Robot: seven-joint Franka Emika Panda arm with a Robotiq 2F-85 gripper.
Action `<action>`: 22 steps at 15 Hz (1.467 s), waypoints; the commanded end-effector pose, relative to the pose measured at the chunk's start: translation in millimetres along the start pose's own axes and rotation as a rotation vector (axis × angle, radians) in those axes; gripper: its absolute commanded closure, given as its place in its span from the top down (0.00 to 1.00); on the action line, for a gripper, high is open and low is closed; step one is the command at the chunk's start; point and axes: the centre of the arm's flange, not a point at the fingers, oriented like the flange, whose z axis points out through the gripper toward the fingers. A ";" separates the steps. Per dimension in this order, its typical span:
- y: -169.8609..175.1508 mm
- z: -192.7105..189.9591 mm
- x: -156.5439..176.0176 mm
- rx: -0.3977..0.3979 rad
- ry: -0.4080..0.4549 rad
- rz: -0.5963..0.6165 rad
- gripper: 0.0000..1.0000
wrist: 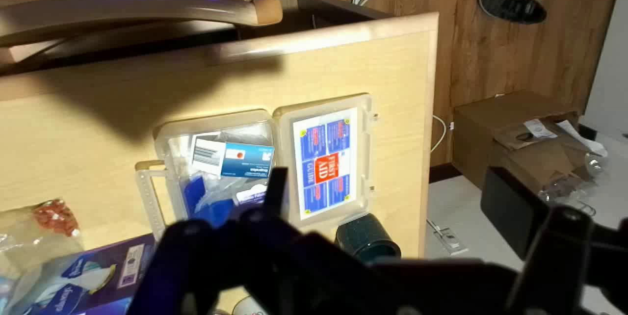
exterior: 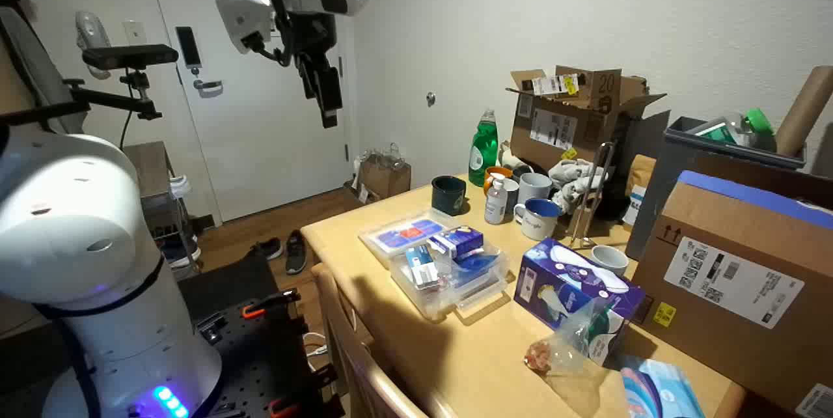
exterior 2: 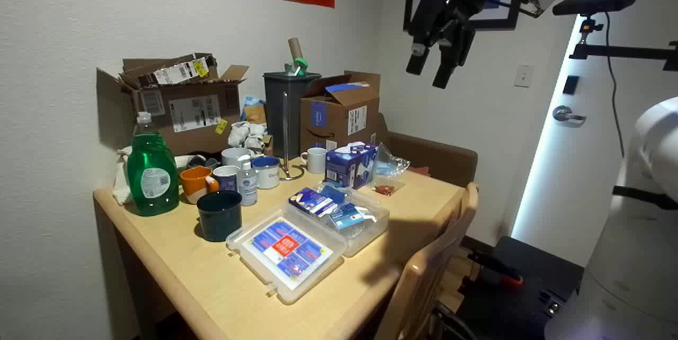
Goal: Pick up the object from the table and put it in the box storage
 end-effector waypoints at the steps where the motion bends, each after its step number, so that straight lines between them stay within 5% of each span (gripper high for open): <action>1: 0.0 0.0 0.0 0.000 0.000 0.000 1.00; 22: 47.6 49.1 91.0 -0.001 0.173 -0.172 1.00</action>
